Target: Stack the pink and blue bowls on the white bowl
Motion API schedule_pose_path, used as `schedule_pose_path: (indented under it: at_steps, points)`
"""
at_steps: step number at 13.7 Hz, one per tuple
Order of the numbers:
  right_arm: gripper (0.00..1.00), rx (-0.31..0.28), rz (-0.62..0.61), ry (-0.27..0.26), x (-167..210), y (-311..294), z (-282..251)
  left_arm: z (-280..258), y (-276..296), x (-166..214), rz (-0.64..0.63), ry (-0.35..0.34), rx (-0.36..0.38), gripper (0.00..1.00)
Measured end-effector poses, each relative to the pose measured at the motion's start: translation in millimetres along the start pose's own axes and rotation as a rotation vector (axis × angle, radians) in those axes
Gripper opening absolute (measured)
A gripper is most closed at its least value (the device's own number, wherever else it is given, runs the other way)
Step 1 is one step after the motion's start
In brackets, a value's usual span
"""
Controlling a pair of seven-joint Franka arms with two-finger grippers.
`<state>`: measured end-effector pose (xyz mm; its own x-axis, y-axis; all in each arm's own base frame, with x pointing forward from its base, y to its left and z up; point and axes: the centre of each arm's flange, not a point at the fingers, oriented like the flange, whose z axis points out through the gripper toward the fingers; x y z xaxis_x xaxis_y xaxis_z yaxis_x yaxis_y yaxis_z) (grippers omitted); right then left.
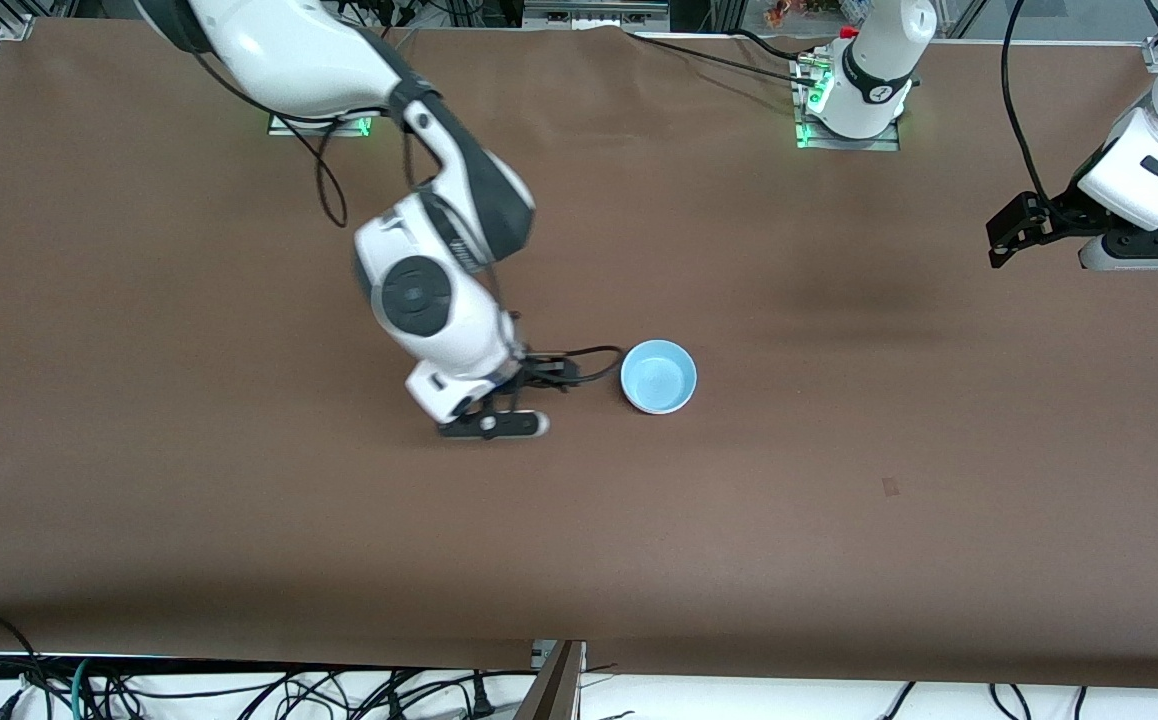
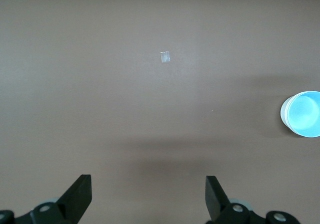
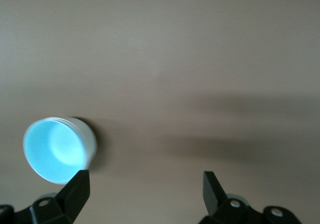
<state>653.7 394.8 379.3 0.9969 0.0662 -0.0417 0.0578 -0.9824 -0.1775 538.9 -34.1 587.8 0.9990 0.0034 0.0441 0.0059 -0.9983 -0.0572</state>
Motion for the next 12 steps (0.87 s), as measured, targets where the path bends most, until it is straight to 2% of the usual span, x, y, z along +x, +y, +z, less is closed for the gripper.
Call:
schedule_pose_path:
  at_steps: [4,7,9,12]
  points:
    - [1.0,-0.023,-0.117,-0.023,10,113,-67,0,0,0,0.002,0.0,0.0,1.0]
    - [1.0,-0.057,-0.099,-0.051,-11,179,-122,0,1,0,0.004,0.0,0.0,1.0]
    - [1.0,-0.117,-0.096,-0.038,-28,195,-153,0,1,0,0.005,0.0,0.0,1.0]
    - [1.0,-0.147,-0.094,0.018,-48,201,-198,0,1,0,0.006,0.0,0.0,1.0]
